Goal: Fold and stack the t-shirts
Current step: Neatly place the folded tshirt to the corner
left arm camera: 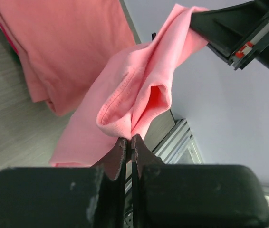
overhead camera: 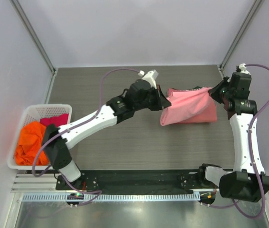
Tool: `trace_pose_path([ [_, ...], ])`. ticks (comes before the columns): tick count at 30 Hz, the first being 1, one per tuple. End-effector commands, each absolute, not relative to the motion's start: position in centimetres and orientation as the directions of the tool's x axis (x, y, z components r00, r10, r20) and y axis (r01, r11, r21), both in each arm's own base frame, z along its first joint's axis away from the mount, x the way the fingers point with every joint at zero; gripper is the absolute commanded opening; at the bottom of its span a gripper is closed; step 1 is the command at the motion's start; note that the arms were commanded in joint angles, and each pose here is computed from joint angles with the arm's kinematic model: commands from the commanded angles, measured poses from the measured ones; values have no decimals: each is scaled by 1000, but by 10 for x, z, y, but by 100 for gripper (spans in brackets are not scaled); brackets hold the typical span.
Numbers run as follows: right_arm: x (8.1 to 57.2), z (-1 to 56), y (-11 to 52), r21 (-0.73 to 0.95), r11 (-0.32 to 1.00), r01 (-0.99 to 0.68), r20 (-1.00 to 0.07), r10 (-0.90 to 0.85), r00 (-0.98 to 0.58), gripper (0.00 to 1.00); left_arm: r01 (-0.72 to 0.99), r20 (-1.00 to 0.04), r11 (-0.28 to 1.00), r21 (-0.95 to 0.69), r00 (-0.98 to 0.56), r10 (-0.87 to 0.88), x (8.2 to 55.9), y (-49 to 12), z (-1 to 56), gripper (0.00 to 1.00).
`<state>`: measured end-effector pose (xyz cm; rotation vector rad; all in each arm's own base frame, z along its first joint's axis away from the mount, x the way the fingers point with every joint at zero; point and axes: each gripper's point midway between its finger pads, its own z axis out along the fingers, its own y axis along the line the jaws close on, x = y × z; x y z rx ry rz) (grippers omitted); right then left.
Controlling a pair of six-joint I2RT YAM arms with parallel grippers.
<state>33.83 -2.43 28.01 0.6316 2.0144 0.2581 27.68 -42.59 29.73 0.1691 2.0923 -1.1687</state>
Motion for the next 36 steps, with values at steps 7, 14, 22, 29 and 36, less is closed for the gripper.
trace_pose_path([
  [7, 368, 274, -93, 375, 791, 483, -776, 553, -303, 1, 377, -585, 519, -767, -743, -324, 309, -491, 290, 0],
  [14, 391, 266, -102, 395, 771, 499, -761, 579, -292, 1, 349, -574, 520, -780, -732, -368, 357, -504, 273, 0],
  [22, 358, 307, -92, 409, 792, 454, -811, 543, -217, 1, 396, -577, 479, -783, -750, -324, 331, -518, 278, 0],
  [29, 309, 341, -87, 389, 798, 459, -853, 501, -147, 1, 439, -596, 441, -783, -732, -329, 298, -519, 297, 0],
  [36, 315, 319, -85, 383, 799, 464, -829, 519, -209, 1, 437, -628, 488, -756, -695, -351, 307, -513, 291, 0],
])
